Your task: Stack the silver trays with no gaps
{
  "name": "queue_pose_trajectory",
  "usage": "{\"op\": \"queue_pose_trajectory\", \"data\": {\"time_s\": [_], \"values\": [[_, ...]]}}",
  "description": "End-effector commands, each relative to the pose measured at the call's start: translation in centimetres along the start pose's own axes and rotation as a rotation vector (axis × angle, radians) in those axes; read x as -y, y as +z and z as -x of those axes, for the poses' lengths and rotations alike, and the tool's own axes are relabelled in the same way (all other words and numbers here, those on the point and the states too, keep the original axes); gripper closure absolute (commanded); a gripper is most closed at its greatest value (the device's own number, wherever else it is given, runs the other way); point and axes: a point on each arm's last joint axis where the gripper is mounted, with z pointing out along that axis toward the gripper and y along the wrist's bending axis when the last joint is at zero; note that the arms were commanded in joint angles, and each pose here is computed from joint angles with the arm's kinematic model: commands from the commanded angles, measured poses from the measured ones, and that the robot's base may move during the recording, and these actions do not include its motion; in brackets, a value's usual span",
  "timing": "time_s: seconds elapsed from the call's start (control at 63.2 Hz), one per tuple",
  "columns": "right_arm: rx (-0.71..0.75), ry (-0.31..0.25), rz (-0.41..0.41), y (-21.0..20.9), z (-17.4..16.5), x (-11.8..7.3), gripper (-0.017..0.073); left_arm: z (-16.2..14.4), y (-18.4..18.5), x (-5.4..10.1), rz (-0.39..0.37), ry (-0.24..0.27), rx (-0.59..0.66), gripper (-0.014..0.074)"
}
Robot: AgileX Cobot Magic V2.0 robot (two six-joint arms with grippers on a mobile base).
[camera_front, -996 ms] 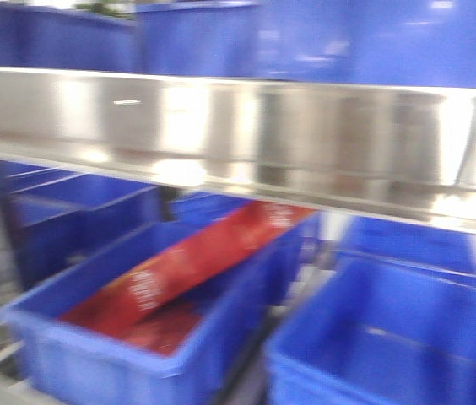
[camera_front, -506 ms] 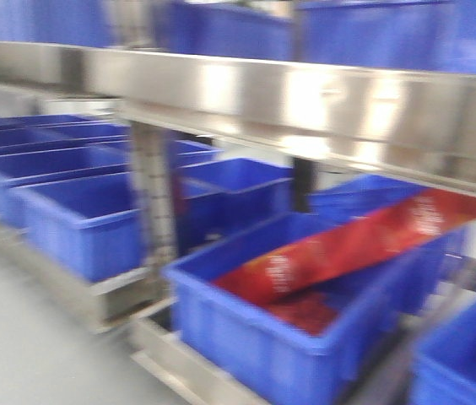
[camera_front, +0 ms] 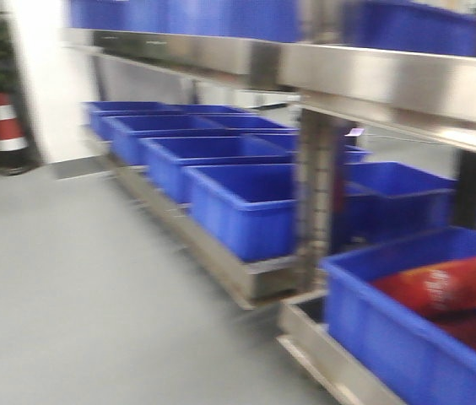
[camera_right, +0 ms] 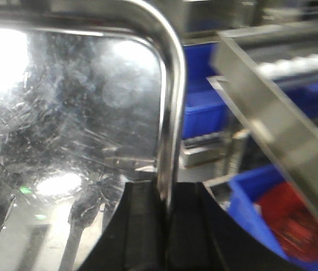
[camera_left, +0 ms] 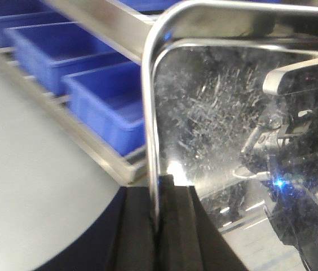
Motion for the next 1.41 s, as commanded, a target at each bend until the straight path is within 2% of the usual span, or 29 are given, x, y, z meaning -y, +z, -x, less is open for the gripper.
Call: {"op": "queue_pose_trajectory", "data": {"time_s": [0.0,1.392], "values": [[0.066,-0.016,0.070,-0.27,0.58,-0.80,0.0637,1.01,-0.74,1.00,-0.066,-0.028,0.086,0.0611],[0.064,-0.013,0.072,-0.27,0.56,-0.82,0.0637,1.01,-0.74,1.00,-0.066,-0.028,0.086,0.0611]]}}
